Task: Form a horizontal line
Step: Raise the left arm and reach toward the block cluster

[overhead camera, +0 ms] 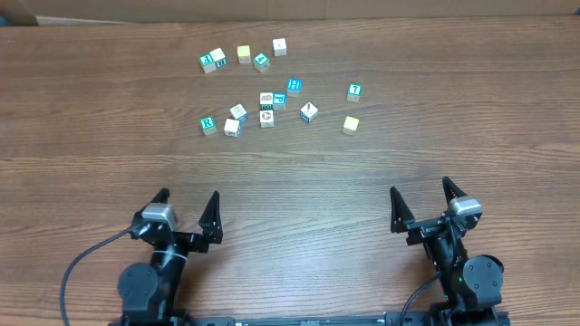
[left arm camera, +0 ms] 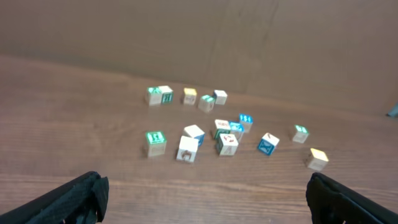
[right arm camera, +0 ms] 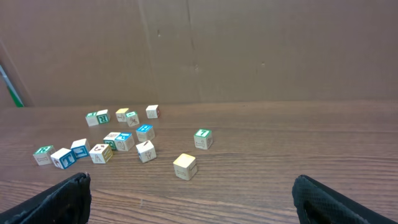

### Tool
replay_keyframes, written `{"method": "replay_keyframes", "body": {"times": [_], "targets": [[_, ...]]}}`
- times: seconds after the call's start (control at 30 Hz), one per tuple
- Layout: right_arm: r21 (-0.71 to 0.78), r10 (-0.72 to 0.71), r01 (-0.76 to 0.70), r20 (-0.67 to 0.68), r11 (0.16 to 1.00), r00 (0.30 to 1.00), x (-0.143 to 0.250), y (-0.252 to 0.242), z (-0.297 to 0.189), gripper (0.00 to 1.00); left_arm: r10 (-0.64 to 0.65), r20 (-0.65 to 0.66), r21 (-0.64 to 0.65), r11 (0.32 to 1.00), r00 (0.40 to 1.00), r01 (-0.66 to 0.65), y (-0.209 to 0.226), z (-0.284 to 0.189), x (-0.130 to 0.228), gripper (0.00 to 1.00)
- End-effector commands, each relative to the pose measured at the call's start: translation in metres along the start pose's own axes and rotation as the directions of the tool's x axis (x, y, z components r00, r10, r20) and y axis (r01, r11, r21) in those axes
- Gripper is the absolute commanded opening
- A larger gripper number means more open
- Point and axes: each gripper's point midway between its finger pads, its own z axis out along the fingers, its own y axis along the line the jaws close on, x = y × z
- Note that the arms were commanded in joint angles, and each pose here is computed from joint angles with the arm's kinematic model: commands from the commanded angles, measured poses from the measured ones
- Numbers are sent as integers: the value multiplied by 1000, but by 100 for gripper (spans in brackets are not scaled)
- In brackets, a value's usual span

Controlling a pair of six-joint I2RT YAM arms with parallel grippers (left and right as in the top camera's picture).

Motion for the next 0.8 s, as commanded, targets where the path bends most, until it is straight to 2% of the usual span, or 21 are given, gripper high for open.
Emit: {"method": "replay_keyframes", "body": {"times": [0.0,0.1,0.2,0.47,0.6,0.77], "targets": [[11,-6,6,1,1000,1000,2,-2,0,100,129,62,6,991,990,-130,-14,-12,-54,100],[11,-6,6,0,1000,1000,3,-2,0,100,176,23,-45,983,984,-175,-12,-12,-80,100],[11,-6,6,0,1000,1000,3,-2,0,100,170,-47,-80,982,984,-173,-10,-5,-103,100],[11,-7,7,0,1000,1000,3,-2,0,100,138,-312,-143,971,940,-190,-3,39,-152,100],[11,-6,6,0,1000,1000,3,-2,0,100,135,-470,-169,956,872,-239,3,66,-157,100],[11,-6,6,1,1000,1000,2,-2,0,100,210,-634,-66,944,744,-322,-7,109,-137,100]]}}
